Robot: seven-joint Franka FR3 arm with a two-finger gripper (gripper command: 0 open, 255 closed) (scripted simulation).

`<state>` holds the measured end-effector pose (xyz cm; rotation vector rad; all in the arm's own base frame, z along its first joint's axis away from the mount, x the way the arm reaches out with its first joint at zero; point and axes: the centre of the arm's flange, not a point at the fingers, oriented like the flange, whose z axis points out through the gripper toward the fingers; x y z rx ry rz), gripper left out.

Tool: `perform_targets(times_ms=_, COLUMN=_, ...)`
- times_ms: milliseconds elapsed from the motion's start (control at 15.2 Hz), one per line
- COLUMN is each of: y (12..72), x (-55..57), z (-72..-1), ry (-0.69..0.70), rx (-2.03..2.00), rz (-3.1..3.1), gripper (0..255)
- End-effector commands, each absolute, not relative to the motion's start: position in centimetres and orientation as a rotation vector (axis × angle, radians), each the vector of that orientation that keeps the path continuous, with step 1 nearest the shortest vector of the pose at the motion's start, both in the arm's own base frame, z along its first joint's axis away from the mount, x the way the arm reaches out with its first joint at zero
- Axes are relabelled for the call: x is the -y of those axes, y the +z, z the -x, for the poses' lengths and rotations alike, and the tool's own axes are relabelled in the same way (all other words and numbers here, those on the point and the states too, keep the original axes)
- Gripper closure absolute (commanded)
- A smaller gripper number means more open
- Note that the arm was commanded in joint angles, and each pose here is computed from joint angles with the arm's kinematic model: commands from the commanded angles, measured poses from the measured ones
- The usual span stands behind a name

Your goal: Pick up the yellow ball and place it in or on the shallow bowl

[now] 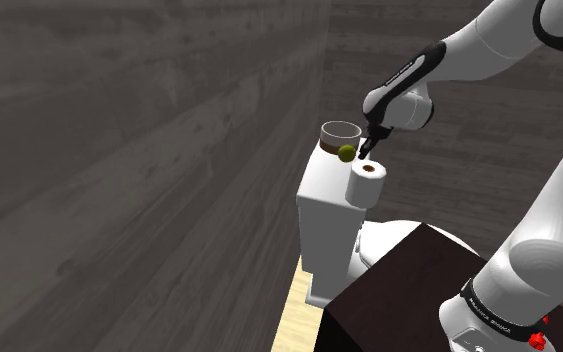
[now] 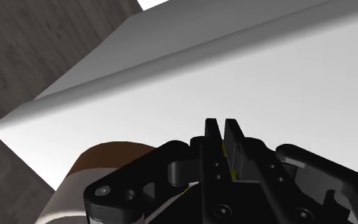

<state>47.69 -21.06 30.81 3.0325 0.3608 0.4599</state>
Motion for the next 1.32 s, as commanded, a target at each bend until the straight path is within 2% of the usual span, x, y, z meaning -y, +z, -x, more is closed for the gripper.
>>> perform_targets(times_ms=0, y=31.9, x=21.1, z=-47.8, ry=0.459, rx=-0.361, rz=-3.032, gripper=255)
perform_targets(times_ms=132, y=31.9, x=21.1, z=-47.8, ry=0.460, rx=-0.361, rz=-3.032, gripper=255)
perform_targets(times_ms=198, y=31.9, x=21.1, z=-47.8, ry=0.460, rx=-0.361, rz=-3.032, gripper=0)
perform_targets(times_ms=528, y=33.9, x=17.5, z=-57.8, ry=0.008, rx=-0.356, rz=-3.016, gripper=0)
perform_targets(times_ms=1254, y=29.9, x=17.9, z=-57.8, ry=0.008, rx=-0.356, rz=-3.016, gripper=0)
